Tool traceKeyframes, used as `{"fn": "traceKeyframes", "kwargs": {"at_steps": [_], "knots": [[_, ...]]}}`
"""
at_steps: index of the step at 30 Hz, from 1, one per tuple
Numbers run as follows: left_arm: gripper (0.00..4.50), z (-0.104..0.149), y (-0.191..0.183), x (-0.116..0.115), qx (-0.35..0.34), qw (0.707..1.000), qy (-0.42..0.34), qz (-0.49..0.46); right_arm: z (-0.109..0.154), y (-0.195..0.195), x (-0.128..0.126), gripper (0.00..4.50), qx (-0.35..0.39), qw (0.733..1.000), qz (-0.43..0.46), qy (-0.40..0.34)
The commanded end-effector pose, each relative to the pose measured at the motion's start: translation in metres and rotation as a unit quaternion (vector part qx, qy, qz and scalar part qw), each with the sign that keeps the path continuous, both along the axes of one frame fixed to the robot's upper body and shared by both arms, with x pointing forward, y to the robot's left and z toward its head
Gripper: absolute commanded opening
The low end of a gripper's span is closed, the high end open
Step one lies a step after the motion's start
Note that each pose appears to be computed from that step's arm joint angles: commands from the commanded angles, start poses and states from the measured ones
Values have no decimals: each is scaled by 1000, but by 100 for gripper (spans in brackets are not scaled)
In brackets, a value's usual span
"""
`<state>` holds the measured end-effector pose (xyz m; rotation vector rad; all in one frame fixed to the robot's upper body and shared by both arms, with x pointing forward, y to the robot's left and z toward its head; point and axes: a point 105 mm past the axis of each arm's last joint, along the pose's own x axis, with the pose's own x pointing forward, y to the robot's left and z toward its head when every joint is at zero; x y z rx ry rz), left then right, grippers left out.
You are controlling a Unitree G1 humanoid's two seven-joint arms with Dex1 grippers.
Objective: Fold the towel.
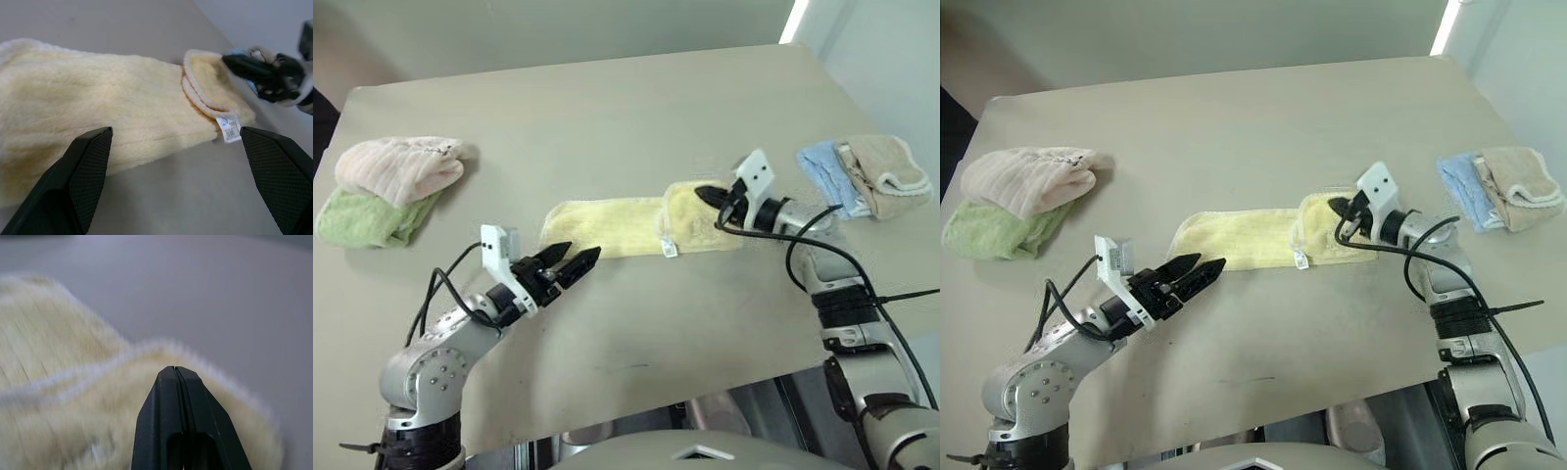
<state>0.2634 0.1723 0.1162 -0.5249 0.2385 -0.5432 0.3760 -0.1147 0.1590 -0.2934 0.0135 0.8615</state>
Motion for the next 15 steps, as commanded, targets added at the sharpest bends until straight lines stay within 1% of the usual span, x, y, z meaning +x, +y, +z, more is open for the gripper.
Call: {"fn": "traceKeyframes", "kwargs": {"at_steps": [1,3,7,9,12,15], "knots": [[450,4,-2,-6,-56,998,18,28,42,-1,-7,3,13,998,23,-59],[450,1,-8,-13,-67,997,30,22,54,-2,-8,3,12,997,27,-76],[450,-1,-5,-15,-122,989,56,55,69,-3,-9,3,12,995,29,-94],[450,-3,-4,-16,-135,986,69,65,71,-2,-8,3,11,995,29,-96],[450,-14,1,-14,-131,982,100,97,69,-3,-7,3,10,995,26,-96],[450,-19,6,-11,-133,976,117,125,67,-4,-6,3,11,995,22,-95]]}}
